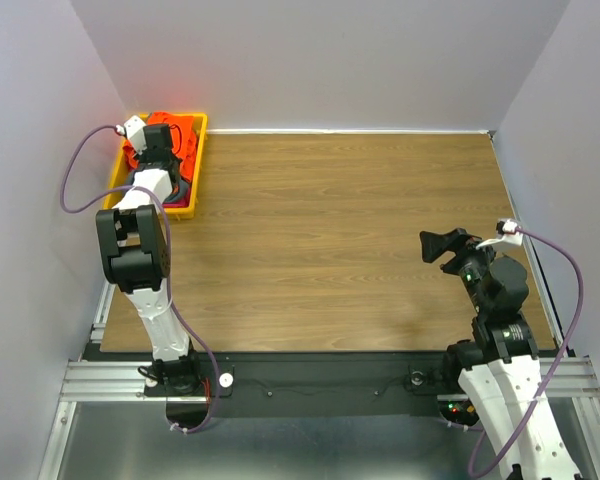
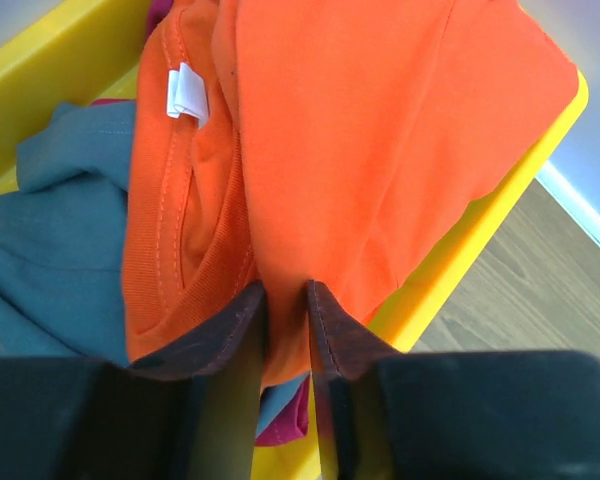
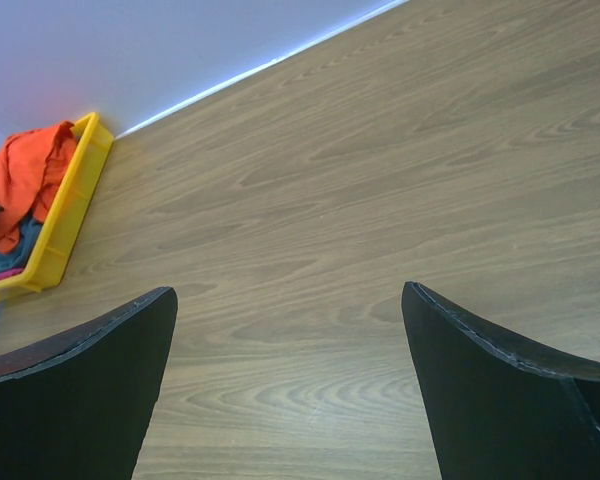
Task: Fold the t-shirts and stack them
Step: Grab the tshirt from the pile
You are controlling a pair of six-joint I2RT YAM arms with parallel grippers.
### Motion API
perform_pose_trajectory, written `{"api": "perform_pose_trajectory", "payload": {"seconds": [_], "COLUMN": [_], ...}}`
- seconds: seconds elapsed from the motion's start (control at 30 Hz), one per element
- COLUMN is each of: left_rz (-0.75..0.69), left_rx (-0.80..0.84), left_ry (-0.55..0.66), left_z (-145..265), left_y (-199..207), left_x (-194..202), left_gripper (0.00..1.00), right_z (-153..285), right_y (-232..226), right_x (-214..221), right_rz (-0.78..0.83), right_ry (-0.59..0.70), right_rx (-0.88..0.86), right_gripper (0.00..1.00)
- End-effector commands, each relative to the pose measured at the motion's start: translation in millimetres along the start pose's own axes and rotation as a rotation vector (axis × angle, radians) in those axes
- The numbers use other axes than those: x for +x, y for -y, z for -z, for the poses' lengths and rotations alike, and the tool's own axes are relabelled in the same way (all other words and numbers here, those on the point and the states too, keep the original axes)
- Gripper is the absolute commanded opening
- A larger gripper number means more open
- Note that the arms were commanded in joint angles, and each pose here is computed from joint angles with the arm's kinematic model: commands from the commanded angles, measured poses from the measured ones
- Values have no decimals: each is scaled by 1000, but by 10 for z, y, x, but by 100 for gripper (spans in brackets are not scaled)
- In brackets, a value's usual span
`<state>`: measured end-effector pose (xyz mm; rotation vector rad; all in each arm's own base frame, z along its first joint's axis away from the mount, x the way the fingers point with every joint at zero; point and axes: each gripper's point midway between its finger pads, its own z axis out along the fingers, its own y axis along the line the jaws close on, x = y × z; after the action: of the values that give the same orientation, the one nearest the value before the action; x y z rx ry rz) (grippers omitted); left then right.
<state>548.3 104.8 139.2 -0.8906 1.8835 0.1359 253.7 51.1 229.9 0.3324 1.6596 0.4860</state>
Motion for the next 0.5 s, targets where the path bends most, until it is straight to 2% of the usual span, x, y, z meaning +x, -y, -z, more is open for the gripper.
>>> {"api": "perform_pose_trajectory", "payload": {"seconds": [0.0, 0.03, 0.13, 0.3, 0.37, 0.43, 0.47], "left_rz": [-22, -28, -57, -159, -182, -239, -253], "left_rx": [-5, 1, 11, 73, 155, 198, 269], "left_ry": [73, 81, 99, 211, 272, 299, 319], "left_z": [70, 100, 192, 745, 1145, 1500, 1790], "left_y": [4, 18, 45, 381, 769, 975, 1265], "left_x": [-291, -339, -448, -941, -1157, -1249, -1254], "left_gripper": [14, 0, 0, 0, 0, 0, 0], "right_z": [24, 27, 43, 46, 39, 35, 29], "right_y": [-133, -133, -166, -204, -198, -225, -194], "right_x": [-176, -176, -223, -326, -363, -433, -486], "right_rz": [6, 6, 8, 20, 27, 47, 64], "right_ry": [41, 40, 47, 62, 67, 73, 90], "right_rx": [-38, -38, -45, -44, -33, -34, -11], "right_gripper": [100, 100, 100, 100, 100, 100, 100]}}
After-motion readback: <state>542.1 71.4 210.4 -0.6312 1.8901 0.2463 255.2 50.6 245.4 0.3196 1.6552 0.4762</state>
